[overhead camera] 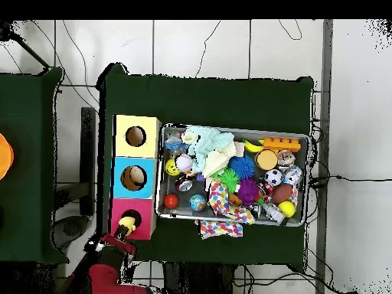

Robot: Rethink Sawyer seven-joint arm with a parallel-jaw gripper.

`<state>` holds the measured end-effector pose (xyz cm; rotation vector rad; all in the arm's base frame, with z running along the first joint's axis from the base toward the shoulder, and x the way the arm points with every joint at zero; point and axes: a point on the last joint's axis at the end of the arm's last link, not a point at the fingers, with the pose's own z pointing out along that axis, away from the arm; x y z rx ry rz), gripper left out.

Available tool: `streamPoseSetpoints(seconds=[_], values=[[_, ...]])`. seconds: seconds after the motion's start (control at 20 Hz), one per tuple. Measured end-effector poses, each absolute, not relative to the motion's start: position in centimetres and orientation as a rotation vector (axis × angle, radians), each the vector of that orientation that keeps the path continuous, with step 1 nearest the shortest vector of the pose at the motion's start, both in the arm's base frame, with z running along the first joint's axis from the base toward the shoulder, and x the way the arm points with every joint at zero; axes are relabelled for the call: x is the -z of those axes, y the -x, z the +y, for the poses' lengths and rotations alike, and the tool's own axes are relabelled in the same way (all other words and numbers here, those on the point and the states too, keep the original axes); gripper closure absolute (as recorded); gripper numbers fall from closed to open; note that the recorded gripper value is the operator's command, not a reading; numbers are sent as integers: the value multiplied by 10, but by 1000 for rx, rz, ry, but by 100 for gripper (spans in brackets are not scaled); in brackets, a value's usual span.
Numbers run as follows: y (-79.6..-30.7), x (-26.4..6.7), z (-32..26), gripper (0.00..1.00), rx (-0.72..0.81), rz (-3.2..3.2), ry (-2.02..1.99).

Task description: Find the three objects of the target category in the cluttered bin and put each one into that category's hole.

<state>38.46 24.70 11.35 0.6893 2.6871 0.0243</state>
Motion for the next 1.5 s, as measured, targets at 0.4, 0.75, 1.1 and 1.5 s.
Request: streamPoseSetpoints(seconds=[0.4, 0.75, 1.1, 1.5], values=[[-355, -113, 266, 100, -26, 2737, -631], [-337, -109, 268, 100, -5, 2778, -620], [-351, -99, 250, 100, -15, 2807, -686], [-344, -88, 245, 100, 3, 2937, -602]])
